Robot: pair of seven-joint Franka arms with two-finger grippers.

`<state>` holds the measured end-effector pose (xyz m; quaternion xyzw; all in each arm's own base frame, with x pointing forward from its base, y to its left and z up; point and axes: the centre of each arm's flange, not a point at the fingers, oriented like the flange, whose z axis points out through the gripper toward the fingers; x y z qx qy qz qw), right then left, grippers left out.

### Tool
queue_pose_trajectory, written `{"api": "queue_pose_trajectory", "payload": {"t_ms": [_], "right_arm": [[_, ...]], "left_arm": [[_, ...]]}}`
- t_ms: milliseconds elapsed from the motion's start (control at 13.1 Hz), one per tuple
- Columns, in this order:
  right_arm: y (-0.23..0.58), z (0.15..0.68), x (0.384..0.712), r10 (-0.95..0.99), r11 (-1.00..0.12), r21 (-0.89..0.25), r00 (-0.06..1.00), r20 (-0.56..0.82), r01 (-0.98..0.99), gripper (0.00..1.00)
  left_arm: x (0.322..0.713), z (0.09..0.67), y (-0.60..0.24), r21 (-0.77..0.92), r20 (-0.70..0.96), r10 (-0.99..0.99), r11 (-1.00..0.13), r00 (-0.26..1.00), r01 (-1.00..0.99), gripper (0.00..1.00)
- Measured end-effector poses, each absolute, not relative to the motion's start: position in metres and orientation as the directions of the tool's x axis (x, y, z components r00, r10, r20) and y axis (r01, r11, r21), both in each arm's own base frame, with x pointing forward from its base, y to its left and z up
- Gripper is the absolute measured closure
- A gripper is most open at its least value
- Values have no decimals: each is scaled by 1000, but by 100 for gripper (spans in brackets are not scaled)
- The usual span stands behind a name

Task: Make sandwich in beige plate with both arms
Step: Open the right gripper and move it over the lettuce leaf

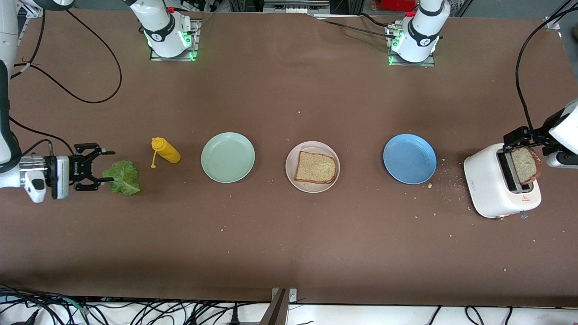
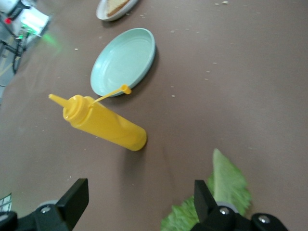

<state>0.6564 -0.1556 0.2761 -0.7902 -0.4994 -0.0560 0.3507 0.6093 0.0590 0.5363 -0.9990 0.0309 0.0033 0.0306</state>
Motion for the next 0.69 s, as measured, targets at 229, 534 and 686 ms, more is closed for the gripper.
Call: {"api": "queue_pose_trajectory", "payload": {"t_ms": [229,534,686], "right_arm": [[-148,338,678,766,-447,-443,588,260,777,3],[-111,423,681,716,-621,-332,686,129,710,2],[-86,452,681,704,-659,-280,704,95,698,2]], "left_arm": [[610,533,61,-61,-13,-58,-996,998,-58,0],[615,523,77,-63,-10,-34,-997,999,-35,0],[618,529,79,-66,10,-31,-997,999,-30,0]]}}
